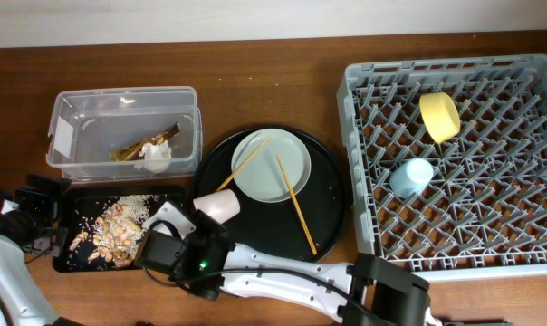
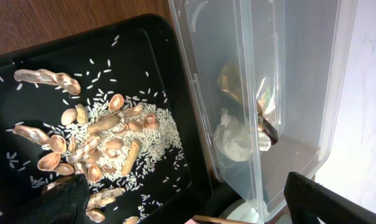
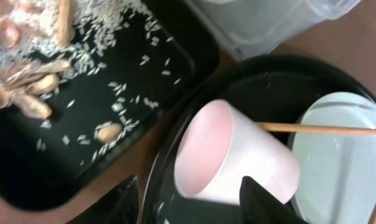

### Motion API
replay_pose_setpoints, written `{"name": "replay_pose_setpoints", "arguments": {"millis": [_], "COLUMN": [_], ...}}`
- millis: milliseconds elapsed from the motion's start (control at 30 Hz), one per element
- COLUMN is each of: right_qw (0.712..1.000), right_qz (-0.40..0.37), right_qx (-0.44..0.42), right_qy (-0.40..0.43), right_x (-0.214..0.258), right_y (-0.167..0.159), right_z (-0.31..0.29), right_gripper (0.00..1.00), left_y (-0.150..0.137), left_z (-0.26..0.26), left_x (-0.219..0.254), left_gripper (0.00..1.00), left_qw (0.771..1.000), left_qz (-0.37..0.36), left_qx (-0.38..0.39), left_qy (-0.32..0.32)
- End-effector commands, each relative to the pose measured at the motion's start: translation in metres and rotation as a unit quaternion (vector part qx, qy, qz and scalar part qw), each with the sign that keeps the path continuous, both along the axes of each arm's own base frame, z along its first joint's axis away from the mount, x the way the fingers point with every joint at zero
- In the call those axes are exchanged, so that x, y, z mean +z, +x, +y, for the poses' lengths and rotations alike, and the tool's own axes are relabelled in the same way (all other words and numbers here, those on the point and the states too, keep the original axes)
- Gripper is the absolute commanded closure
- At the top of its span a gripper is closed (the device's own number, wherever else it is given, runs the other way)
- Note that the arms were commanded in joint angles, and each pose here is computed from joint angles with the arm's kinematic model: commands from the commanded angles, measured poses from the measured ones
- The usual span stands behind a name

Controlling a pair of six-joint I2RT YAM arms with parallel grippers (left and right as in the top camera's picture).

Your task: Sort waste into correct bins and load items into the dishwasher rack

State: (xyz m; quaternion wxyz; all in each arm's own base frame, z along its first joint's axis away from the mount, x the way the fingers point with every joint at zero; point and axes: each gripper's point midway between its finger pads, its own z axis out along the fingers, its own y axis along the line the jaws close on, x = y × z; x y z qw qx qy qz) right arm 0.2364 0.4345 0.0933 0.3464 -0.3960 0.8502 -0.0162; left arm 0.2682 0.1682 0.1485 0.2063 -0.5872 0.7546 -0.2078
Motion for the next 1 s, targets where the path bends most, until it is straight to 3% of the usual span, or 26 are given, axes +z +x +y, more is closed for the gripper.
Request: {"name": "replay_pose_setpoints", "arguments": {"millis": [0,267,467,667,833,967], "right_qw": [0.999,0.995,0.993,0.992,0.991,0.994], "right_qz": [-0.022,-0.036,-0.048,-0.040,-0.039,-0.033], "right_qx": [-0.038,-0.087,-0.091,-0.090,-0.090,-0.086], "right_qy": [-0.013,-0.036,-0.061,-0.085,-0.086,-0.054], "right_x": [-0.010,-0.012,0.005,0.006,0.018,0.054], "right_y": [0.027,0.063,0.058,0.053,0.050,0.042], "right_z": [-0.009,-0.039,-0.055,-0.066,-0.073,-0.079], "right_gripper": [0.48,0.49,0.51,0.72,0.76,0.88], "left_y": [0.002,0.002,0.002,0.002,0.002,0.002], "left_z": [0.003,0.003,0.003,0.003,0.003,0.003], "left_x": [0.012,0.012,0.012,0.012,0.012,0.012], "left_gripper": [0.01,0.01,0.01,0.01,0.01,0.01], "left_qw": [1.000,1.000,1.000,1.000,1.000,1.000], "left_qz": [-0.013,-0.013,-0.013,-0.013,-0.013,-0.013], "left_qx": [0.004,0.004,0.004,0.004,0.004,0.004], "left_qy": [0.010,0.010,0.010,0.010,0.010,0.010]}}
